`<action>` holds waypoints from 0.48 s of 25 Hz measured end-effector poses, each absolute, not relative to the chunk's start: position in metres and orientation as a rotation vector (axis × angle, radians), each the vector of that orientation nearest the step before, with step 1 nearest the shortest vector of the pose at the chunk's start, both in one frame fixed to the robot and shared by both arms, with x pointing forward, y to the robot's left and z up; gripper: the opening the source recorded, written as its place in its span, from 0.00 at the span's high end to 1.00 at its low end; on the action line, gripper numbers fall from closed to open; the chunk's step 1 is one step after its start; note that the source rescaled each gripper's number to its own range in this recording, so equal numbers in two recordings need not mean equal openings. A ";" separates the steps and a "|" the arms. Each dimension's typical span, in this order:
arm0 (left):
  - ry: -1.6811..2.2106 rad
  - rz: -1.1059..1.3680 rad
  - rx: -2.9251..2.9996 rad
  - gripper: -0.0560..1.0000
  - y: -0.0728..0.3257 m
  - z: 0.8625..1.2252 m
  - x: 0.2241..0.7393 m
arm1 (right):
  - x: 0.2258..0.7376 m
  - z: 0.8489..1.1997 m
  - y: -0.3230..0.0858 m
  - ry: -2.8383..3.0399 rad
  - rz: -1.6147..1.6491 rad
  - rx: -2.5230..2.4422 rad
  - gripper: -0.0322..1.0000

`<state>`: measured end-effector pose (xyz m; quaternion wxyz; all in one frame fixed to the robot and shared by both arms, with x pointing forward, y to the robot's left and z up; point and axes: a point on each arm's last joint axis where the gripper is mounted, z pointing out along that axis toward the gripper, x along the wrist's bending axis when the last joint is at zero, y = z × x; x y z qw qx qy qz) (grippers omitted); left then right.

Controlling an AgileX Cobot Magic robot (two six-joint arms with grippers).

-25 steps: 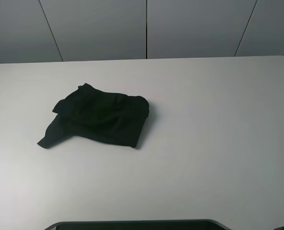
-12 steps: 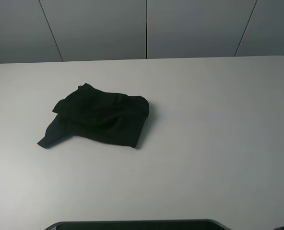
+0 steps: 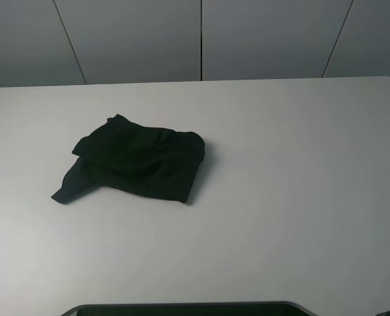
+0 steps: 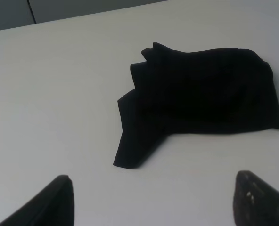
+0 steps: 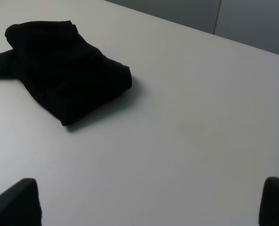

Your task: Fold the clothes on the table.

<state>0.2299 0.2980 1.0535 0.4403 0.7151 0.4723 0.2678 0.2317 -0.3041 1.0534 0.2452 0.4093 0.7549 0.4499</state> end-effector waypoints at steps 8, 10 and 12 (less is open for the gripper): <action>1.173 0.665 1.776 0.11 0.298 1.053 0.230 | 0.232 1.053 -0.304 2.053 1.224 1.126 0.00; 1.173 0.665 1.776 0.11 0.298 1.053 0.230 | 0.232 1.053 -0.304 2.019 1.203 1.163 0.00; 1.173 0.665 1.776 0.11 0.298 1.053 0.230 | 0.231 1.053 -0.303 1.954 1.164 1.232 0.00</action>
